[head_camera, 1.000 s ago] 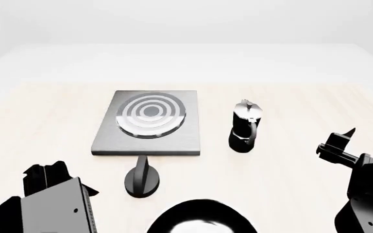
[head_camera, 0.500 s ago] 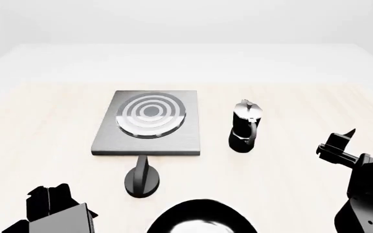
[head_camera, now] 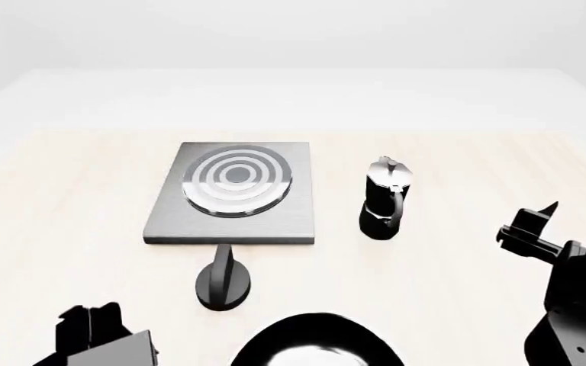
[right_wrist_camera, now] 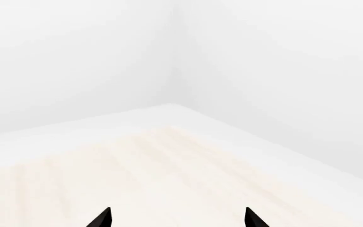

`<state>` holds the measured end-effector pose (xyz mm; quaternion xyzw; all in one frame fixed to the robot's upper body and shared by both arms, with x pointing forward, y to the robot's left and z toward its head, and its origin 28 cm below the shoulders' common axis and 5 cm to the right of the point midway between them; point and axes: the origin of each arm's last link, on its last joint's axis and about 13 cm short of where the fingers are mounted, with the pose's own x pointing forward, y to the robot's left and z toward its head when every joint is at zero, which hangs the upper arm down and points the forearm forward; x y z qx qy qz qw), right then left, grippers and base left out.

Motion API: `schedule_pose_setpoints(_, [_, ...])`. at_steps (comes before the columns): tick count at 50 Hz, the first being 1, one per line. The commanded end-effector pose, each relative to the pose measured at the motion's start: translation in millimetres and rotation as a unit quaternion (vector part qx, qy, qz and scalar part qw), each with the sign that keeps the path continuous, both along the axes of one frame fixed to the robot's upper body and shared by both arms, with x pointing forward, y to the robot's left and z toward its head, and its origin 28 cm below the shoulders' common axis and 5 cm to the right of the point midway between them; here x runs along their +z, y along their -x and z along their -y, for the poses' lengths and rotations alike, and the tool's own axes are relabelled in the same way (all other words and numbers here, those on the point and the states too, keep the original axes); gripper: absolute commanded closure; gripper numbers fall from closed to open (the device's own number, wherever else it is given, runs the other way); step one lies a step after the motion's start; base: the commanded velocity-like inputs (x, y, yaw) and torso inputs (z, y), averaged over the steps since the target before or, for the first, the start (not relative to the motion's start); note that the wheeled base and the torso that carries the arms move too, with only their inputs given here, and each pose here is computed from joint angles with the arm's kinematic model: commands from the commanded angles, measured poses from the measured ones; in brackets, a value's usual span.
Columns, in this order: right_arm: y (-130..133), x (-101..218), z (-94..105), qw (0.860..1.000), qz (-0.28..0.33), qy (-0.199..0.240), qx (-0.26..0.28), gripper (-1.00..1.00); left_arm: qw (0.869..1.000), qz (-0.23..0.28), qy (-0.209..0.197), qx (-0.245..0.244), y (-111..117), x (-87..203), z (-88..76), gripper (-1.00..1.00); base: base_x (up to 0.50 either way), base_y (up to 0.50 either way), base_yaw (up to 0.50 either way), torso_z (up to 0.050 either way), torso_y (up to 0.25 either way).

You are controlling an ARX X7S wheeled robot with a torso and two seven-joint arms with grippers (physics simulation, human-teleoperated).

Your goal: Turn on the stove and put the frying pan on it.

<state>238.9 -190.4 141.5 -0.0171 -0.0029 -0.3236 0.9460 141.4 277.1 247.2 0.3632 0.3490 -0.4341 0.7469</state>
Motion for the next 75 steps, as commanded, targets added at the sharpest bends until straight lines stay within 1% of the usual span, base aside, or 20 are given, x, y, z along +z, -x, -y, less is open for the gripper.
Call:
schedule_pose_setpoints(1, [-0.2,-0.1,-0.6,1.0,0.001,0.001,0.001,-1.0,1.0,-0.013,-0.008,0.006,-3.4,-7.6,-2.8,-1.0,0.0,0.0,0.0,0.0,0.0])
schedule_pose_setpoints(13, [0.0,-0.4,-0.7,1.0,0.001,0.001,0.002,-1.0,0.999,-0.038,-0.016,-0.003,-8.3,-22.0,-1.4,-1.0,0.0,0.0,0.0,0.0,0.0])
schedule_pose_setpoints(28, [0.1,-0.4,-1.4,1.0,0.002,0.002,0.004,-1.0,0.998,-0.059,-0.014,0.011,-14.3,-37.3,-6.9,-1.0,0.0,0.0,0.0,0.0,0.0])
schedule_pose_setpoints(33, [0.1,-0.4,-1.6,1.0,0.001,0.003,0.004,-1.0,0.998,-0.064,-0.02,0.021,-17.1,-41.1,-10.1,-1.0,0.0,0.0,0.0,0.0,0.0])
schedule_pose_setpoints(45, [1.0,0.5,-1.5,1.0,0.003,0.004,0.004,-1.0,0.996,-0.087,-0.023,0.021,-21.3,-54.5,-11.3,-1.0,0.0,0.0,0.0,0.0,0.0])
schedule_pose_setpoints(59, [1.6,0.3,-1.4,1.0,0.003,0.003,0.004,-1.0,0.995,-0.094,-0.026,0.029,-26.2,-61.7,-12.9,-1.0,0.0,0.0,0.0,0.0,0.0])
schedule_pose_setpoints(75, [1.0,0.2,-2.0,1.0,0.003,0.003,0.005,-1.0,0.993,-0.101,-0.03,0.05,-33.6,-72.2,-18.5,-1.0,0.0,0.0,0.0,0.0,0.0])
